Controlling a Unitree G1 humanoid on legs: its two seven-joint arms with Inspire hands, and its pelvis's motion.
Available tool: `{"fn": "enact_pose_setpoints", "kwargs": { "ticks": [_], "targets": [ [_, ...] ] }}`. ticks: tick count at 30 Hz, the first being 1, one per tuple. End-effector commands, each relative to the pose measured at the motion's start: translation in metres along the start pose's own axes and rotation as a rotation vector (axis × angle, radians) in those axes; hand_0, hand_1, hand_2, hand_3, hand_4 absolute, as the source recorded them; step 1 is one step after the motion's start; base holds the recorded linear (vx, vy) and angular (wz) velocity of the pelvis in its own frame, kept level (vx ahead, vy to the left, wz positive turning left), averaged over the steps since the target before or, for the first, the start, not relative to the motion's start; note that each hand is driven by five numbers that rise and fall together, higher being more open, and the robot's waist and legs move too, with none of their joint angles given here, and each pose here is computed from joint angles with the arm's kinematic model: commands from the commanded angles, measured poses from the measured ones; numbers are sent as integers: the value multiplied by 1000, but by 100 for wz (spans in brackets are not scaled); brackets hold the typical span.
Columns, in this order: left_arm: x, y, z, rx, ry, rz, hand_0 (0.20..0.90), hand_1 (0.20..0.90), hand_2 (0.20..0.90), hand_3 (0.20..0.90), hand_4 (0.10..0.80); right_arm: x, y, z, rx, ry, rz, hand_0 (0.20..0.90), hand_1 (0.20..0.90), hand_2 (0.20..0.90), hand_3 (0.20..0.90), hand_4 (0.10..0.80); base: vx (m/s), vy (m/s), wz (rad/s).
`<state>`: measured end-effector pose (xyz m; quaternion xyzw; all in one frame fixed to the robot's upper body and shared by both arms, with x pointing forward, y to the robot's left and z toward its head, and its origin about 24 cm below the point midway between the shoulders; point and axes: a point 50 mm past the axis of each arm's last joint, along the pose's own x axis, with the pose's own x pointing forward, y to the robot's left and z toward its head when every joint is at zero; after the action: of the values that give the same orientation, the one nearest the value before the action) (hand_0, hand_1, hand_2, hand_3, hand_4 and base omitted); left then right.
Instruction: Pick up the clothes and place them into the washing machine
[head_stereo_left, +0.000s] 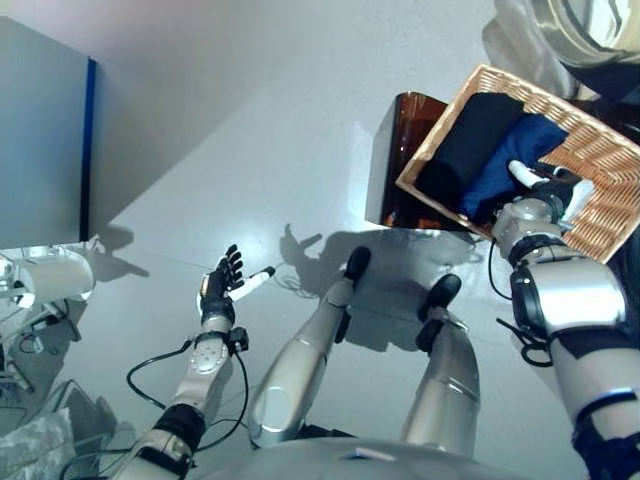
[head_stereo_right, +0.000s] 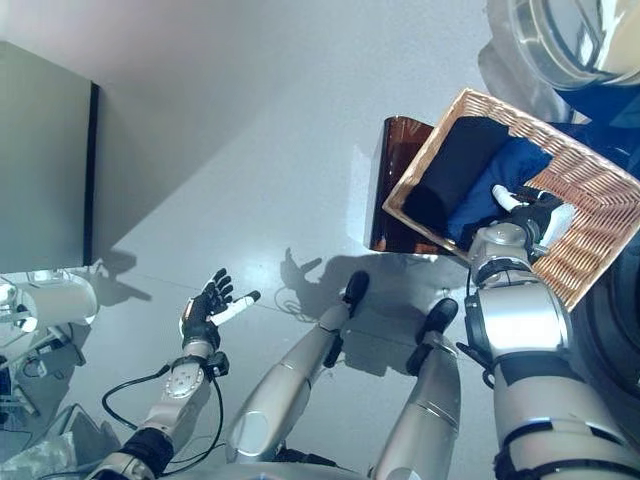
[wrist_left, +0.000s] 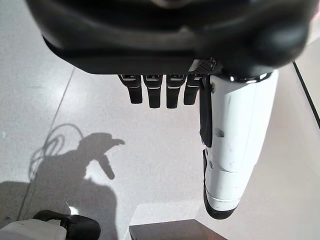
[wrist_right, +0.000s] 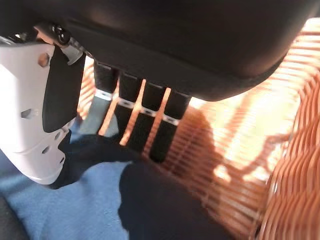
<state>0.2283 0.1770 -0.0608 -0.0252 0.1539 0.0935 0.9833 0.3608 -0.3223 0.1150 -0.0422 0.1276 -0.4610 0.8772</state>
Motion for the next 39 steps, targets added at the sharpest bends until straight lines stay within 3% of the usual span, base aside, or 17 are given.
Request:
{"fn": "enact_pose_setpoints", "kwargs": {
  "ticks": [1, 21, 27, 28, 31, 33, 39],
  "targets": [
    [-5, 21, -1, 13, -31, 65, 900, 900, 900, 900, 800, 10, -20, 24, -9, -117, -60, 200, 200, 200, 200, 300, 0, 0, 0],
    [-17, 33, -43, 74, 164, 98, 900, 900, 900, 900, 800, 19, -41, 6, 69, -128, -93, 200, 200, 200, 200, 300, -12, 13, -8],
    [-18, 38, -48, 36, 191, 149, 900, 900, 900, 900, 800, 2, -14, -9, 299, -137, -7, 200, 200, 200, 200, 300, -16, 18, -19],
    [-21, 37, -49, 7, 194, 161, 900, 900, 900, 900, 800, -11, -3, -20, 478, -130, 29, 200, 200, 200, 200, 300, -16, 36, -31],
    [-27, 33, -56, -18, 215, 157, 900, 900, 900, 900, 800, -24, 2, -37, 705, -85, 46, 200, 200, 200, 200, 300, -9, 31, -31],
    [-33, 26, -66, -42, 258, 140, 900, 900, 900, 900, 800, -29, -2, -60, 922, -2, -17, 200, 200, 200, 200, 300, 2, 52, -34],
    [-38, 17, -73, -70, 284, 113, 900, 900, 900, 900, 800, -36, -1, -83, 1076, 86, -76, 200, 200, 200, 200, 300, 0, 41, -5]
  ]
}}
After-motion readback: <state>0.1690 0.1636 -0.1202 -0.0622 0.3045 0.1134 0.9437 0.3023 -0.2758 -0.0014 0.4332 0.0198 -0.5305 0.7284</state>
